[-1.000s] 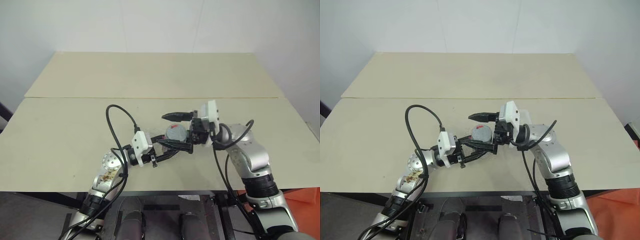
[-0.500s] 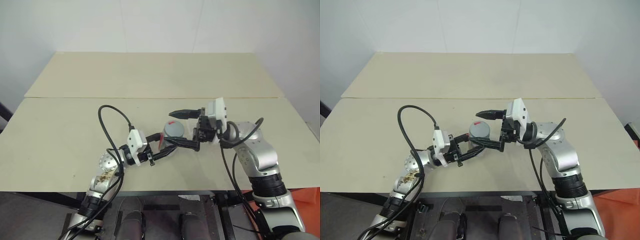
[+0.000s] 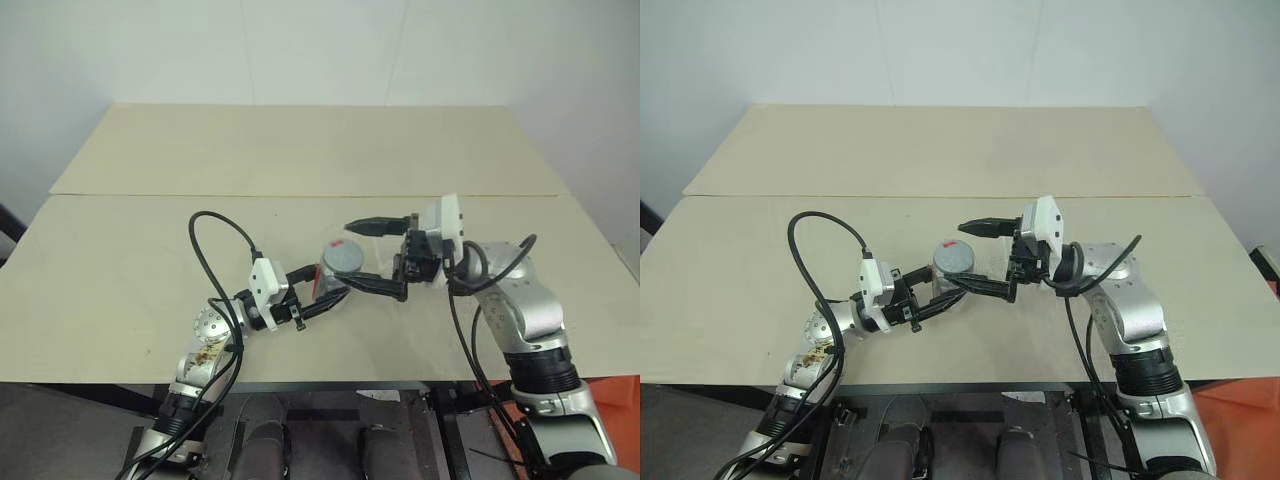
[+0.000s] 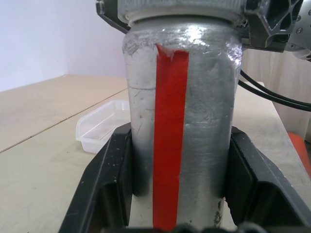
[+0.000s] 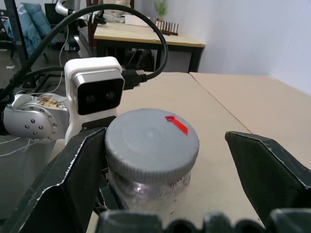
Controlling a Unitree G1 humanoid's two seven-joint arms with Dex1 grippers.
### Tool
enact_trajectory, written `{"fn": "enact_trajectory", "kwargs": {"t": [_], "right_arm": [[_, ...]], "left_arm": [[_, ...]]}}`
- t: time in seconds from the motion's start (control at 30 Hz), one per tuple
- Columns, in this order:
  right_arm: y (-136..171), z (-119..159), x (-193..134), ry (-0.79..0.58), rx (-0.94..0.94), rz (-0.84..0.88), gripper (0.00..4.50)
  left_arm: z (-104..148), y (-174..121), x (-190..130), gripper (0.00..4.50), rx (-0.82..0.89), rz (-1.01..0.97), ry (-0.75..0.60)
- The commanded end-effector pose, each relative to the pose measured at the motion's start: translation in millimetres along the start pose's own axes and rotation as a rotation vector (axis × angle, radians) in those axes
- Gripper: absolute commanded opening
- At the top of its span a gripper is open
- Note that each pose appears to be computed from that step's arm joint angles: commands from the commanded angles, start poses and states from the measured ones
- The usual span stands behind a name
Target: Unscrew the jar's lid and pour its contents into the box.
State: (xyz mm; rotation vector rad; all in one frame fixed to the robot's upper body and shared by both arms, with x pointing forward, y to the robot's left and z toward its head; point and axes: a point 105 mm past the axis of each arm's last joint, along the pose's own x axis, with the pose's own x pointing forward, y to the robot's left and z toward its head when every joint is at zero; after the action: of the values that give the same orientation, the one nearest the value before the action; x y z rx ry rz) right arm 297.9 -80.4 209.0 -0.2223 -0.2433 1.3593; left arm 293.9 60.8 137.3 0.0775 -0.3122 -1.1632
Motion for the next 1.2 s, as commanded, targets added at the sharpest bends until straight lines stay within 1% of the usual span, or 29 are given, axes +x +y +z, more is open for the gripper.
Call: {"fn": "enact_trajectory", "kwargs": {"t": [0.03,0.17,0.37,0.6,0.87,0.97,1.0,1.07,1.2], "right_arm": [[5,10,-1,-0.028,0.018,0.031,4.47],[10,11,5,-0.039,0.04,0.053,4.47],[8,15,15,-0.069,0.034,0.029,4.47],[6,18,13,-0.091,-0.014,-0.001,4.47],[8,19,12,-0.102,-0.022,-0.003,4.47],[8,21,12,-0.118,-0.014,0.001,3.89],[8,21,12,-0.12,-0.014,0.001,3.51],[8,21,12,-0.12,-0.017,-0.004,2.95],[8,21,13,-0.12,-0.018,-0.001,2.95]], "left_arm": [[10,1,4,2.13,0.034,-0.005,-0.039],[11,-1,7,2.13,0.037,-0.013,-0.042],[10,-2,10,2.13,0.036,-0.019,-0.044],[9,-3,10,2.13,0.032,-0.019,-0.041],[8,-2,10,2.13,0.031,-0.021,-0.037],[8,-2,10,2.13,0.031,-0.021,-0.036],[7,-3,10,2.13,0.031,-0.021,-0.035],[7,-3,10,2.13,0.03,-0.021,-0.034],[7,-3,10,2.13,0.029,-0.023,-0.031]]}}
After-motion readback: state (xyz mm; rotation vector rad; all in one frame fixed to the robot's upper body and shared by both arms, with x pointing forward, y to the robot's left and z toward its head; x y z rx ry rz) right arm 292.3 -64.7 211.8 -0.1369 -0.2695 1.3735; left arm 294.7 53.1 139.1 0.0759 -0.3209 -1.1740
